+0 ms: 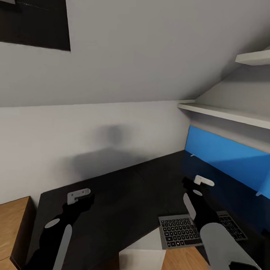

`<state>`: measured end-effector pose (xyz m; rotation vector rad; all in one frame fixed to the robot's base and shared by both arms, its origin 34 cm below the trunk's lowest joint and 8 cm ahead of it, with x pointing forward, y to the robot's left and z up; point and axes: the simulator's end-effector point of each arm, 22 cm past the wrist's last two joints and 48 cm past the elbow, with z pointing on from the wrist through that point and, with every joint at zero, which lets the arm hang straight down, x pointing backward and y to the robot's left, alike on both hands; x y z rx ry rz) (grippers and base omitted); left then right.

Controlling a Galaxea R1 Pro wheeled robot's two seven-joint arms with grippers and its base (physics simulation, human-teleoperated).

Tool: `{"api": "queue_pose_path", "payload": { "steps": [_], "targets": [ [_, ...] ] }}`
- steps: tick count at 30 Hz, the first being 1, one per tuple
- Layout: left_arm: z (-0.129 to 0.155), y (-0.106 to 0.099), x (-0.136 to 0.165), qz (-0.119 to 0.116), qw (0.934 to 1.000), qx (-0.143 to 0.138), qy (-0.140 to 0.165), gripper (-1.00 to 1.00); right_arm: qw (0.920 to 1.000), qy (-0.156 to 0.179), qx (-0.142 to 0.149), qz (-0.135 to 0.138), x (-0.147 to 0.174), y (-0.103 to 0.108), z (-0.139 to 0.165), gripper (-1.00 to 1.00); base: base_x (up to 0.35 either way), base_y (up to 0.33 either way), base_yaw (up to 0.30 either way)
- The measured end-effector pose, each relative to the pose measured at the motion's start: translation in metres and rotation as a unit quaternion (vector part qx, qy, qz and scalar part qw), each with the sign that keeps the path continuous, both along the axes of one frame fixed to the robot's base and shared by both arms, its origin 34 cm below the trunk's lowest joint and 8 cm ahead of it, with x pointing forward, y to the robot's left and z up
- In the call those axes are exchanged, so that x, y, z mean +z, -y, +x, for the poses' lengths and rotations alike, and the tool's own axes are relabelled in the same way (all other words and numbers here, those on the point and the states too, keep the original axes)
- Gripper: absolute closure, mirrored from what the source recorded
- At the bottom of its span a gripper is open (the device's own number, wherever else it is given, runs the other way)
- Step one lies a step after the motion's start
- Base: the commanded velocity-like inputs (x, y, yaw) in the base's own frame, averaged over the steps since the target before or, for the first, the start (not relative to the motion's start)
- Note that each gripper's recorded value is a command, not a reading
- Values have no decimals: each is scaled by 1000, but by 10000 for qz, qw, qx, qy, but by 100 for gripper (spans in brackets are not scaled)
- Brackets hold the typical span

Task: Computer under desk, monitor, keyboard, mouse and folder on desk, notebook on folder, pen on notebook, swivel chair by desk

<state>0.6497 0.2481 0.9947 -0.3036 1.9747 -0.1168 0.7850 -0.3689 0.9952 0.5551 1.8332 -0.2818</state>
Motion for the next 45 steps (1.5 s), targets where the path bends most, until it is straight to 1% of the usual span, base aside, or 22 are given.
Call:
{"api": "queue_pose_path", "payload": {
  "steps": [1, 6, 9, 10, 13, 14, 15, 16, 19, 20, 23, 26, 27, 31, 32, 35, 36, 40, 42, 45],
  "targets": [
    [0, 0, 0, 1, 10000, 0, 0, -100, 9999, 32, -90, -123, 0, 11, 3, -100, 1, 0, 0],
    [0, 0, 0, 1, 10000, 0, 0, -100, 9979, 337, -380, -401, 3, 45, 3, -100, 0, 0, 0],
    [0, 0, 0, 1, 10000, 0, 0, -100, 9973, 369, -427, -461, 7, 54, 4, -100, 0, 0, 0],
    [0, 0, 0, 1, 10000, -1, 1, -100, 9966, 359, -517, -537, 10, 71, 3, -100, 0, 0, 0],
    [0, 0, 0, 1, 10000, -2, 2, -100, 9956, 344, -612, -615, 12, 89, -1, -100, 0, 0, 0],
    [0, 0, 0, 1, 10000, -1, 1, -100, 9949, 398, -638, -678, 18, 95, 0, -100, 0, 0, 0],
    [0, 0, 0, 1, 10000, -3, 1, -100, 9945, 442, -644, -697, 22, 96, 1, -100, 0, 0, 0],
    [0, 0, 0, 1, 10000, -4, 2, -100, 9937, 568, -648, -721, 34, 96, 4, -100, 0, 0, 0],
    [0, 1, 0, 2, 10000, -6, 4, -100, 9927, 771, -619, -696, 50, 88, 11, -100, 0, 0, 0],
    [0, 1, 1, 2, 10000, -7, 5, -100, 9927, 913, -500, -613, 59, 64, 19, -100, 0, 0, 0],
    [0, 0, 1, 2, 10000, -6, 7, -100, 9928, 975, -434, -552, 62, 50, 23, -100, 0, 0, 0],
    [0, 0, 3, 5, 10000, -3, 29, -100, 9927, 993, -411, -539, 63, 45, 24, -100, 0, 0, 0],
    [2, -2, 17, 11, 9998, 14, 174, -100, 9924, 1003, -356, -616, 66, 41, 25, -100, 0, 0, 0],
    [2, -2, 23, 4, 9997, 17, 233, -100, 9930, 907, -326, -687, 64, 43, 25, -100, 0, 0, 0],
    [3, 1, 24, 5, 9997, -23, 259, -100, 9961, 335, -373, -723, 43, 67, 18, -100, 0, 0, 0],
    [4, 2, 22, 7, 9996, -35, 267, -100, 9965, 76, -442, -709, 31, 84, 12, -100, 0, 0, 0],
    [4, 3, 21, 8, 9996, -39, 270, -100, 9966, -24, -493, -662, 26, 92, 9, -100, 0, 0, 0],
    [5, 3, 17, 8, 9996, -40, 270, -100, 9967, -152, -621, -495, 15, 108, 4, -100, 0, 0, 0],
    [6, 3, 15, 8, 9996, -41, 271, -100, 9963, -245, -728, -394, 7, 123, -2, -100, 0, 0, 0],
    [6, 3, 11, 8, 9996, -40, 271, -100, 9953, -412, -799, -365, -8, 134, -9, -100, 0, 0, 0]
  ]
}}
